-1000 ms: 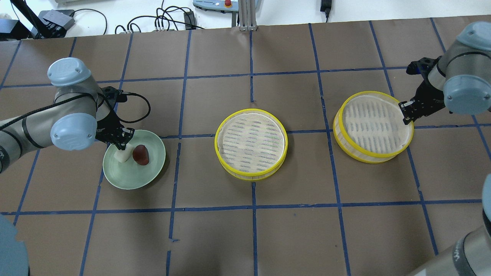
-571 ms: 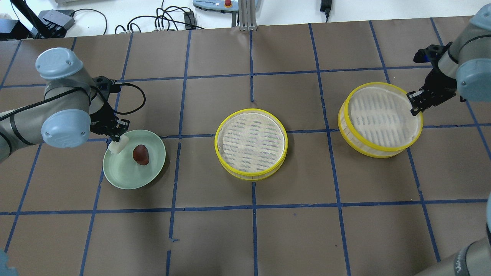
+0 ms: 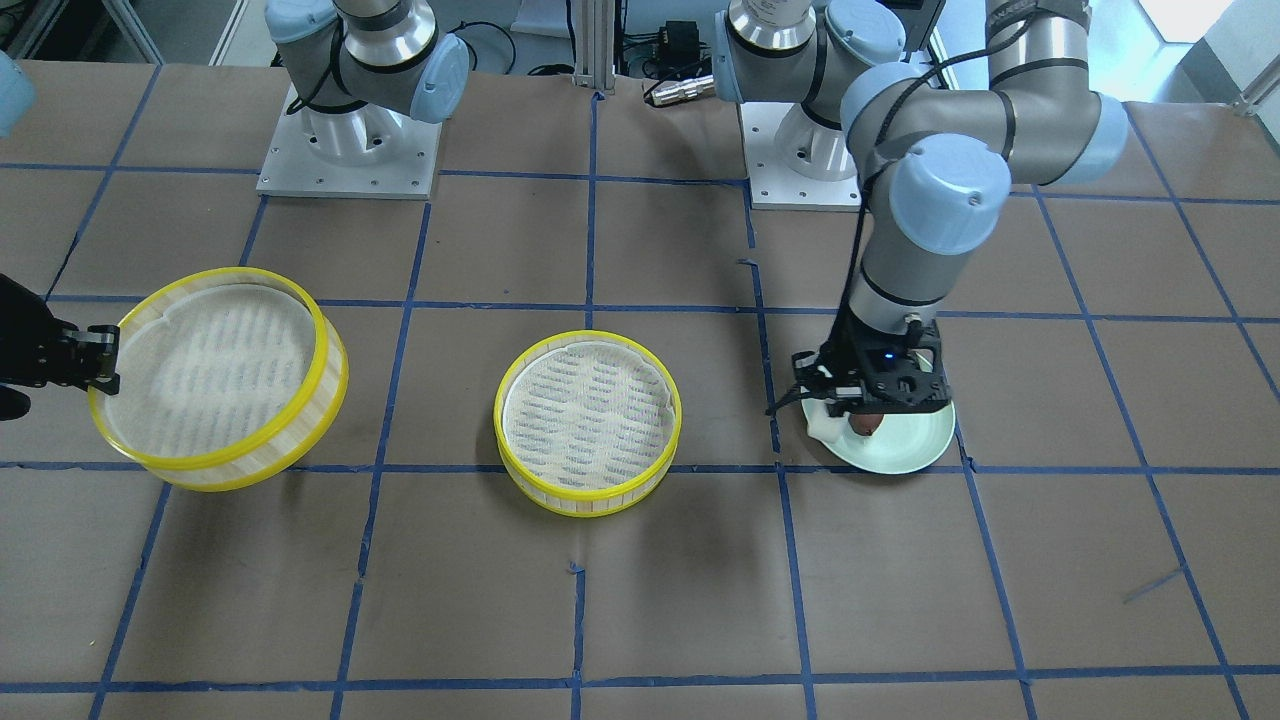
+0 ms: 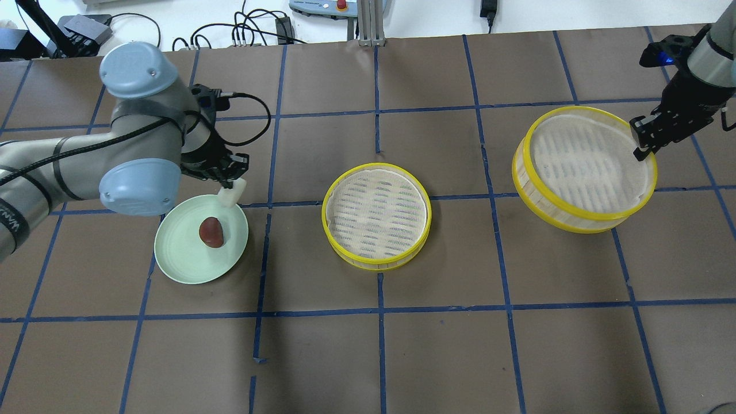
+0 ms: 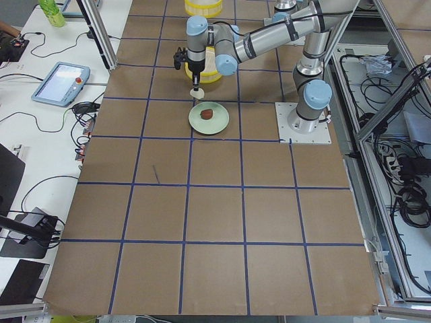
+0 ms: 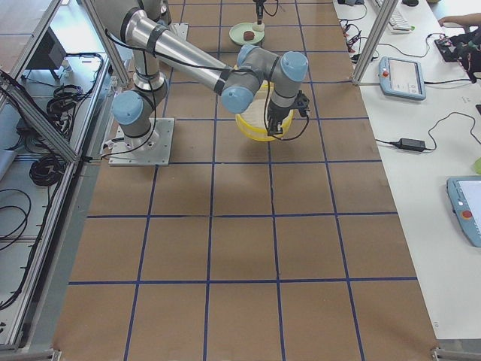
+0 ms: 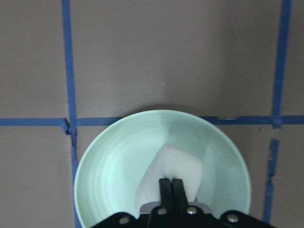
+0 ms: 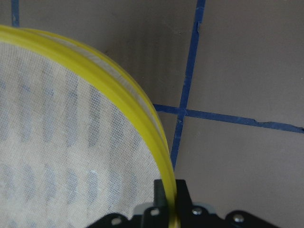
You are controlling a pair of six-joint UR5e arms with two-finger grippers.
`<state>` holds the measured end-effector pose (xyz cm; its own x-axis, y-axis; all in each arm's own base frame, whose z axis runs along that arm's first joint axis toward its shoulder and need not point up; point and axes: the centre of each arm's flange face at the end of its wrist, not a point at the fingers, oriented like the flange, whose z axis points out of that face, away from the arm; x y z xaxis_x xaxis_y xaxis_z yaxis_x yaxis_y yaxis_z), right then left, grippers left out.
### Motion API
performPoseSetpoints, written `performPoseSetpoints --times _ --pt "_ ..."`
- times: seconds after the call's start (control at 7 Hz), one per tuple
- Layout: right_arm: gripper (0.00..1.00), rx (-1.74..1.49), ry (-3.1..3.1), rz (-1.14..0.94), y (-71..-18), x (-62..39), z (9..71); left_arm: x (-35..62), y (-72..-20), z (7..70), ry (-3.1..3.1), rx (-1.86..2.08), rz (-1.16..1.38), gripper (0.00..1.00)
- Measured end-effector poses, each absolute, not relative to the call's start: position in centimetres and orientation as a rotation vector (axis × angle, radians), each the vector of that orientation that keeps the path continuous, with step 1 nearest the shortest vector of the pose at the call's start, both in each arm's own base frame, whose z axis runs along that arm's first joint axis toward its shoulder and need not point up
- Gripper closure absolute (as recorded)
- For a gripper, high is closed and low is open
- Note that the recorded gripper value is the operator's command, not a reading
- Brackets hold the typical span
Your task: Stack buns with steamer
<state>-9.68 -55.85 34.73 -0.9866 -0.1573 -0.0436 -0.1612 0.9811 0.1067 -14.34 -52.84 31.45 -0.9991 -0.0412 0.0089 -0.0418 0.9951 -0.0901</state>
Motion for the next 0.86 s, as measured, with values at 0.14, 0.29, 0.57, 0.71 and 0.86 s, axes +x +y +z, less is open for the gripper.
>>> performPoseSetpoints --times 0.14,0.29,0.57,0.71,0.86 --pt "1.00 -0.258 3.090 0.175 -55.9 -9.2 34.7 -20.3 -53.0 32.8 -3.027 0.158 0.159 0.98" --pt "1.00 -0.263 3.088 0.181 -55.9 -8.8 34.5 -24.9 -52.9 33.1 -2.960 0.221 0.144 0.96" --pt "1.00 -0.264 3.084 0.191 -55.9 -8.5 34.2 -29.3 -52.8 30.7 -2.920 0.258 0.121 0.00" --pt "1.00 -0.265 3.084 0.192 -55.8 -8.5 34.2 -30.7 -52.2 29.6 -2.924 0.242 0.106 0.00" --pt "1.00 -0.265 3.085 0.190 -55.8 -8.3 34.3 -31.7 -51.6 29.1 -2.931 0.220 0.101 0.00"
